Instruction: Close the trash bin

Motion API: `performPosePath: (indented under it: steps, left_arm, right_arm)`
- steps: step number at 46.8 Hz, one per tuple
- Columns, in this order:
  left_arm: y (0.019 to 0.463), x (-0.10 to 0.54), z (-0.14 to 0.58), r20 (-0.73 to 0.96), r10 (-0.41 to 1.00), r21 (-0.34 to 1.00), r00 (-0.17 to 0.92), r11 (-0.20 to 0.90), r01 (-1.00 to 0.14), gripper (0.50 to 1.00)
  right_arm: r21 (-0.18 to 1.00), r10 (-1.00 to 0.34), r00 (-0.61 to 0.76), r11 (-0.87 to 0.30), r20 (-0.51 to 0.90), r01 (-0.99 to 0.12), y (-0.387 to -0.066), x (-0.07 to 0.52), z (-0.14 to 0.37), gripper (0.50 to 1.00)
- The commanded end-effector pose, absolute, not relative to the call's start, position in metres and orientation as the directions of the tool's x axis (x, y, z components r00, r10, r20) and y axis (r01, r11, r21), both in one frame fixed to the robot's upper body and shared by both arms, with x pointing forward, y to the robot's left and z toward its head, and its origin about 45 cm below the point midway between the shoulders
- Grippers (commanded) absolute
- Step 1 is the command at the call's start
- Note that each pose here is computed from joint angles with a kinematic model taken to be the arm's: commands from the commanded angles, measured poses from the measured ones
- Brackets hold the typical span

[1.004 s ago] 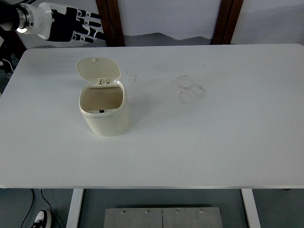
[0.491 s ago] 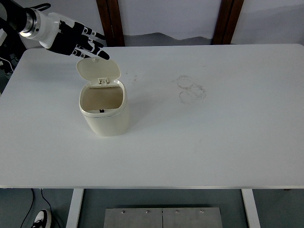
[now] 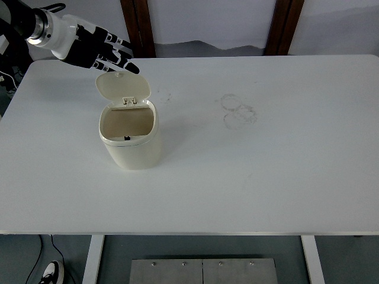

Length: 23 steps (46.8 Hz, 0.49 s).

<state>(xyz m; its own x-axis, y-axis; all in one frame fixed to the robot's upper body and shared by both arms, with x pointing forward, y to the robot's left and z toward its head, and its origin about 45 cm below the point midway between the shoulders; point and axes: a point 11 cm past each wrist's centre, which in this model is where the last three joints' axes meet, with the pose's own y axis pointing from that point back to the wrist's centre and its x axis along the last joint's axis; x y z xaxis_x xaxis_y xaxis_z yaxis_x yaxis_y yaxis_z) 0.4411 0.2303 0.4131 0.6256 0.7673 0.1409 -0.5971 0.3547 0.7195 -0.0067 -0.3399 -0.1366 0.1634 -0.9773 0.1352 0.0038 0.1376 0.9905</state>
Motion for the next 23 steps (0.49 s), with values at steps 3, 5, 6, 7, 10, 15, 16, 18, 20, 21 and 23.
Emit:
performPosePath:
  steps: [3, 5, 6, 7, 10, 15, 16, 18, 20, 21, 23]
  left_arm:
    - [0.225, 0.439, 0.417, 0.144, 0.757, 0.717, 0.637, 0.364, -0.595, 1.0]
    - [0.223, 0.438, 0.418, 0.146, 0.753, 0.716, 0.641, 0.367, -0.594, 1.0]
    - [0.223, 0.438, 0.419, 0.147, 0.752, 0.715, 0.642, 0.368, -0.594, 1.0]
    - [0.222, 0.437, 0.418, 0.146, 0.75, 0.716, 0.645, 0.369, -0.592, 1.0]
    - [0.22, 0.436, 0.418, 0.145, 0.746, 0.717, 0.65, 0.373, -0.588, 1.0]
    - [0.216, 0.432, 0.418, 0.145, 0.736, 0.72, 0.661, 0.38, -0.581, 1.0]
    - [0.215, 0.432, 0.418, 0.146, 0.733, 0.721, 0.665, 0.381, -0.579, 1.0]
    - [0.214, 0.43, 0.419, 0.147, 0.729, 0.721, 0.669, 0.384, -0.577, 1.0]
    - [0.216, 0.429, 0.417, 0.149, 0.73, 0.725, 0.667, 0.378, -0.575, 1.0]
    - [0.217, 0.429, 0.416, 0.149, 0.728, 0.729, 0.669, 0.376, -0.572, 1.0]
    - [0.216, 0.428, 0.416, 0.155, 0.724, 0.731, 0.672, 0.373, -0.571, 1.0]
  right_arm:
    - [0.99, -0.977, 0.165, 0.137, 0.135, 0.004, -0.34, -0.007, -0.137, 0.995]
    - [0.99, -0.977, 0.166, 0.138, 0.135, 0.002, -0.34, -0.006, -0.137, 0.995]
    - [0.99, -0.977, 0.165, 0.137, 0.135, 0.002, -0.34, -0.006, -0.137, 0.995]
    - [0.99, -0.977, 0.165, 0.137, 0.135, 0.002, -0.34, -0.006, -0.137, 0.995]
    - [0.99, -0.977, 0.165, 0.137, 0.135, 0.002, -0.34, -0.006, -0.137, 0.995]
    - [0.991, -0.977, 0.163, 0.137, 0.135, 0.002, -0.34, -0.006, -0.137, 0.995]
    - [0.99, -0.977, 0.165, 0.137, 0.135, 0.002, -0.34, -0.006, -0.137, 0.995]
    - [0.99, -0.977, 0.165, 0.137, 0.135, 0.002, -0.34, -0.006, -0.137, 0.995]
    - [0.99, -0.977, 0.165, 0.137, 0.135, 0.002, -0.34, -0.006, -0.137, 0.995]
    - [0.99, -0.977, 0.165, 0.137, 0.135, 0.002, -0.34, -0.006, -0.137, 0.995]
    - [0.99, -0.977, 0.165, 0.137, 0.135, 0.002, -0.34, -0.006, -0.137, 0.995]
